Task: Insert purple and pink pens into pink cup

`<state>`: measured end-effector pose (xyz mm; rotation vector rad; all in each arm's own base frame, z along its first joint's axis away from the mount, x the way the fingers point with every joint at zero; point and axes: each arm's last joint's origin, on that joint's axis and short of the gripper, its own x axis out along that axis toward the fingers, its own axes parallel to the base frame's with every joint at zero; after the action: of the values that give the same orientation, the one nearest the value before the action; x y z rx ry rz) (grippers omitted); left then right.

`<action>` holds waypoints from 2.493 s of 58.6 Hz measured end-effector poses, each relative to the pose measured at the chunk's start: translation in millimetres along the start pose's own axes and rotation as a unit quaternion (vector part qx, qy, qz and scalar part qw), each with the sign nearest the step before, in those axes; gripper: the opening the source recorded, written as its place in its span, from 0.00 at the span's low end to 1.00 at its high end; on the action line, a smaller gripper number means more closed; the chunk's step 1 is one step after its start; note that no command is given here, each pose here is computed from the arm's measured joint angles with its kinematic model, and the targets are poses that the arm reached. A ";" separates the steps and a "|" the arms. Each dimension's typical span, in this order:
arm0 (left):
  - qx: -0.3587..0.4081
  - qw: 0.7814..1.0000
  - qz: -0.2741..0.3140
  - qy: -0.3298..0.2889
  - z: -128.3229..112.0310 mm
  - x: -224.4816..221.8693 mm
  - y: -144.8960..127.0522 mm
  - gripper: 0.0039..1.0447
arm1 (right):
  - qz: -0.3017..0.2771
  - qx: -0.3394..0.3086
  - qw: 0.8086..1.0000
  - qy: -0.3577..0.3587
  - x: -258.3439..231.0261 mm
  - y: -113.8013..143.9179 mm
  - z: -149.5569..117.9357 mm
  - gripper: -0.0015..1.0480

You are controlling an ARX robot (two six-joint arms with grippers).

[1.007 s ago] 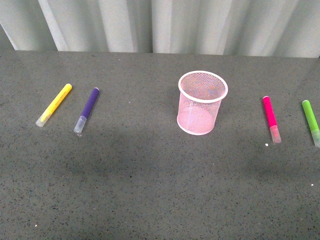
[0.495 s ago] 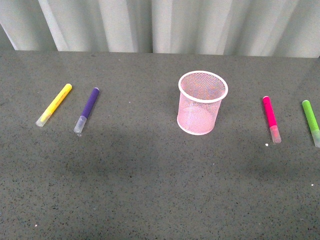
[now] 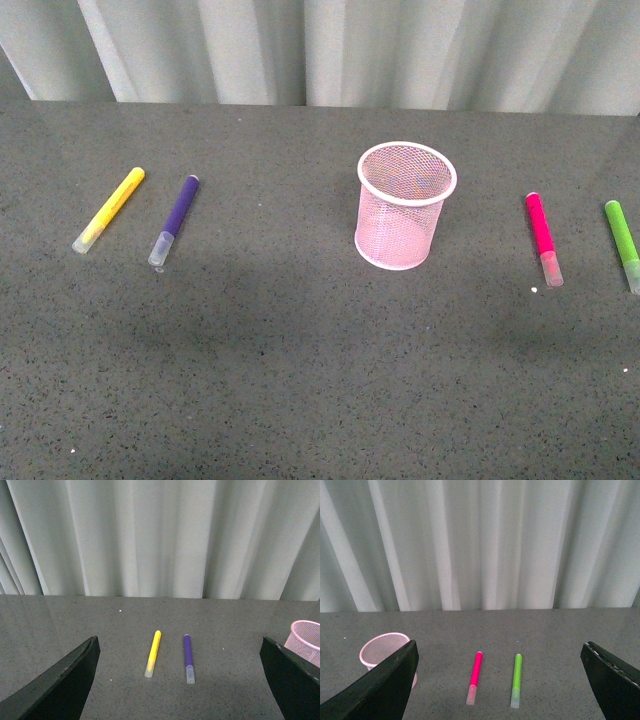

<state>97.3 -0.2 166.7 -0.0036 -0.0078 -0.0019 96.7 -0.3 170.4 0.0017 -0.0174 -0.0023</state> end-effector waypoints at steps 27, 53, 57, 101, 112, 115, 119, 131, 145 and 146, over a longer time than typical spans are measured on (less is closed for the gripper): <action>-0.016 0.972 0.108 0.207 -6.4 47.8 -24.1 0.94 | 0.000 0.000 1.000 0.000 0.0 0.0 0.0 0.93; 0.019 0.945 0.062 0.321 10.1 168.5 -17.0 0.94 | 0.000 0.000 1.000 0.000 0.0 0.0 0.0 0.93; 0.031 0.940 0.053 0.336 18.3 188.7 -16.1 0.94 | 0.000 0.000 1.000 0.000 0.0 0.0 0.0 0.93; 0.055 0.838 0.042 0.541 -4.7 288.7 -60.0 0.94 | 0.000 0.000 1.000 0.000 0.0 0.0 0.0 0.93; 0.055 0.844 0.004 0.534 -14.2 291.0 -87.1 0.94 | 0.000 0.000 1.000 0.000 0.0 0.0 0.0 0.93; 0.060 0.844 -0.002 0.534 -16.7 292.6 -91.0 0.94 | 0.000 0.000 1.000 0.000 0.0 0.0 0.0 0.93; 0.065 0.842 -0.012 0.536 -20.0 296.7 -95.0 0.94 | 0.000 0.000 1.000 0.000 0.0 0.0 0.0 0.93; 0.081 0.831 -0.022 0.550 -34.7 313.5 -98.7 0.94 | 0.000 0.000 1.000 0.000 0.0 0.0 0.0 0.93; 0.095 0.827 -0.053 0.552 -47.1 330.0 -111.7 0.94 | 0.000 0.000 1.000 0.000 0.0 0.0 0.0 0.93; 0.095 0.827 -0.055 0.552 -47.3 330.8 -112.5 0.94 | 0.000 0.000 1.000 0.000 0.0 0.0 0.0 0.93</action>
<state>428.2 -113.5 122.4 0.2005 1.1636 -0.1194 96.7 -0.3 170.4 0.0017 -0.0174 -0.0023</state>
